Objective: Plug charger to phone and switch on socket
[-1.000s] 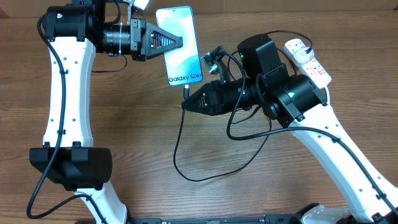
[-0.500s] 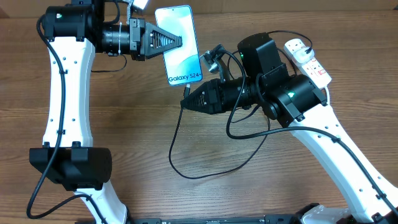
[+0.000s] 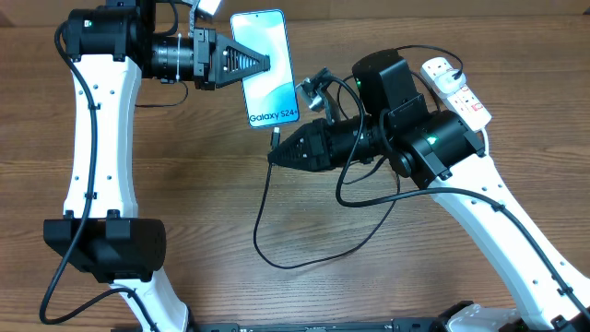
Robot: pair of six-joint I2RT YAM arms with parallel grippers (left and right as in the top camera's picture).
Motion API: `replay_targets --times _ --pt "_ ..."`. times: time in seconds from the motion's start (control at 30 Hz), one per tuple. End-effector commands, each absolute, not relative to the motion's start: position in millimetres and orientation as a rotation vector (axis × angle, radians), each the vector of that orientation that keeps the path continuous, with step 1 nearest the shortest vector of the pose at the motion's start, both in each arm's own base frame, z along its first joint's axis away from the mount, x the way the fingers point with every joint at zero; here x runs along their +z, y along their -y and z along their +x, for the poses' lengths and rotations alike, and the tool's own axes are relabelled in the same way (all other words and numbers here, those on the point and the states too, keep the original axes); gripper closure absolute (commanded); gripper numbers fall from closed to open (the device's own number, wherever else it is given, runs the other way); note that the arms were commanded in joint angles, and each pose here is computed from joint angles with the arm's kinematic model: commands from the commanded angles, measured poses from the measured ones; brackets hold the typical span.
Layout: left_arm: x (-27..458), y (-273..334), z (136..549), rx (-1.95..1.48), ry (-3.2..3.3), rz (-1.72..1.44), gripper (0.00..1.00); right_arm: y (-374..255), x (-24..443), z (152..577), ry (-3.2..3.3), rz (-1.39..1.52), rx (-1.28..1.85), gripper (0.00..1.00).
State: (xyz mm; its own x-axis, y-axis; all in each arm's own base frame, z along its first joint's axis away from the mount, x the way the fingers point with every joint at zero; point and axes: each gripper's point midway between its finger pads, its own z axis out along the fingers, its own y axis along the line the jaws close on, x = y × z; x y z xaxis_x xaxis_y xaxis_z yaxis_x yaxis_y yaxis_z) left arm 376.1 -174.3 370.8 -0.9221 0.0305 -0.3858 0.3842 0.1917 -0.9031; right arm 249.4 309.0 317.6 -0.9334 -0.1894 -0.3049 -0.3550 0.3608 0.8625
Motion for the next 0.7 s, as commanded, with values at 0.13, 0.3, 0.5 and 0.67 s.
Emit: replay_targets --times 0.13,0.3,0.5,0.67 --pt "394.3 178.5 368.9 -1.868 -2.067 0.465 0.96 -305.6 315.1 252.8 -2.469 -0.481 1.576 0.96" --pt "393.0 178.4 369.3 -1.860 -2.075 0.464 0.96 -307.4 319.3 251.3 -2.448 -0.503 1.604 0.96" --pt "392.6 178.3 369.4 -1.857 -2.077 0.463 0.96 -309.7 324.5 250.8 -2.417 -0.528 1.630 0.96" --pt "392.5 178.6 368.9 -1.861 -2.080 0.460 0.96 -310.0 324.9 251.5 -2.412 -0.530 1.630 0.96"
